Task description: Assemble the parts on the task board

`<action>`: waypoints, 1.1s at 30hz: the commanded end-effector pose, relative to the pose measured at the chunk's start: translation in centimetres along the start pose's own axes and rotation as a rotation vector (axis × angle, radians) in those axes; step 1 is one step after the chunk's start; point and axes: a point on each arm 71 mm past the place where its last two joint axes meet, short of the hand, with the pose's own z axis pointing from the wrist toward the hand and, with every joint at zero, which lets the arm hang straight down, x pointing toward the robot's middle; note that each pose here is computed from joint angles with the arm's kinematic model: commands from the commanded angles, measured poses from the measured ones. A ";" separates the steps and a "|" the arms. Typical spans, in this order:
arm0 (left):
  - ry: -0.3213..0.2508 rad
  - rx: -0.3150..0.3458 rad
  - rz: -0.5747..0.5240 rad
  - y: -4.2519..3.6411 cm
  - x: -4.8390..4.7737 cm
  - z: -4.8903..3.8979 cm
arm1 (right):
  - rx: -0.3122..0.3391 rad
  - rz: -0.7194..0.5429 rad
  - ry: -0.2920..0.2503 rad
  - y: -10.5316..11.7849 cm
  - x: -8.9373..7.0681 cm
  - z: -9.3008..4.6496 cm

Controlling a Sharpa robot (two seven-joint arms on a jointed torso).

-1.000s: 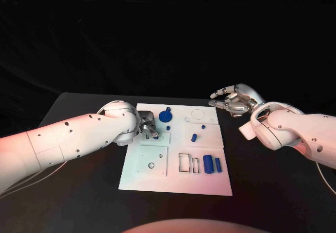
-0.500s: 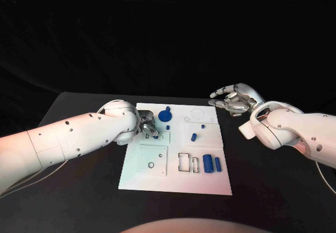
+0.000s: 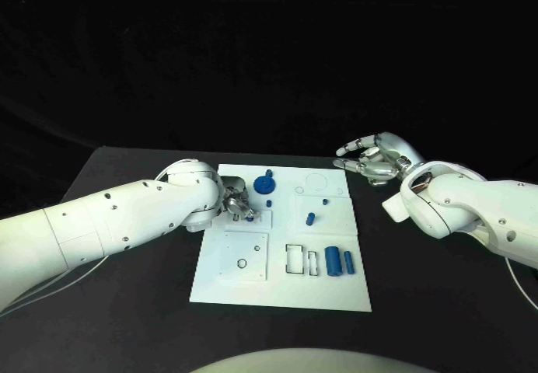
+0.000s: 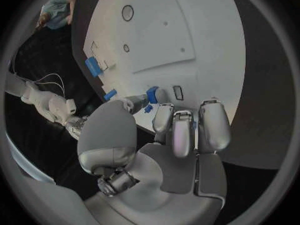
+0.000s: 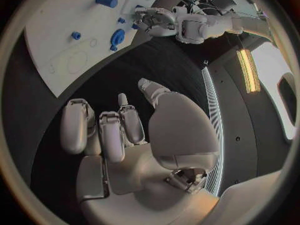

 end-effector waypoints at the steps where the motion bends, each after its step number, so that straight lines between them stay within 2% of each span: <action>1: 0.061 0.000 0.016 -0.07 1.03 0.17 | -0.007 -0.001 0.012 0.0 0.1 0.0; 17: 0.052 0.003 0.002 0.14 0.84 -0.10 | -0.006 0.000 0.005 0.0 0.0 0.0; 22: 0.048 0.018 -0.021 -0.13 0.52 -0.41 | -0.005 0.000 0.003 -0.1 -0.1 0.0; 28: 0.021 0.043 -0.058 -0.66 -0.48 -1.00 | -0.004 0.001 0.001 -0.2 -0.1 0.0; 33: -0.015 0.050 -0.103 -0.35 -2.09 -1.75 | -0.003 0.001 -0.002 -0.2 -0.1 0.0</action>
